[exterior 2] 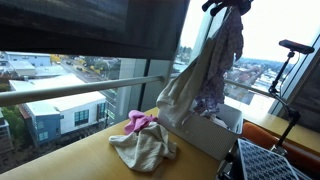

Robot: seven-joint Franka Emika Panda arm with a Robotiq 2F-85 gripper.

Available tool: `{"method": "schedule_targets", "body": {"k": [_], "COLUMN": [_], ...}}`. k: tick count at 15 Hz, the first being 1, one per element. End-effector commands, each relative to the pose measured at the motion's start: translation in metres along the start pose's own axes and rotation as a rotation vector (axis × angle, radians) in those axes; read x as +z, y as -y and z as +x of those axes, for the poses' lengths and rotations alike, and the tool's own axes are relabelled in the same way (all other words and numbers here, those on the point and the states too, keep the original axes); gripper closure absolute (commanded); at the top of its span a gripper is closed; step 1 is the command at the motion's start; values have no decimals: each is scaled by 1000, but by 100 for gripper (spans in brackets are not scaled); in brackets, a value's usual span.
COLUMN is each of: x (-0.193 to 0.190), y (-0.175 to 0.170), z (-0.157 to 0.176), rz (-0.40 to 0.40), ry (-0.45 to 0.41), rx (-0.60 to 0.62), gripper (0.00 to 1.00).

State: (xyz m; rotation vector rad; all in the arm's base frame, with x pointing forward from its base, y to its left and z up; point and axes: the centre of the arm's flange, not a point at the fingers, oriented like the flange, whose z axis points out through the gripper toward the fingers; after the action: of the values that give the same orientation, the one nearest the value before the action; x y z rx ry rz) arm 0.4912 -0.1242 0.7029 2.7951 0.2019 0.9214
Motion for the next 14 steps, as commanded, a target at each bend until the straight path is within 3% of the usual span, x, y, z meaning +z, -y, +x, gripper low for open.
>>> {"method": "schedule_targets", "body": {"k": [1, 14], "x": [-39, -39], "y": [-19, -45], "z": [14, -3], "rz": [-20, -24], "ry": [-31, -25], "rx": [-5, 36], "gripper": [96, 96]}}
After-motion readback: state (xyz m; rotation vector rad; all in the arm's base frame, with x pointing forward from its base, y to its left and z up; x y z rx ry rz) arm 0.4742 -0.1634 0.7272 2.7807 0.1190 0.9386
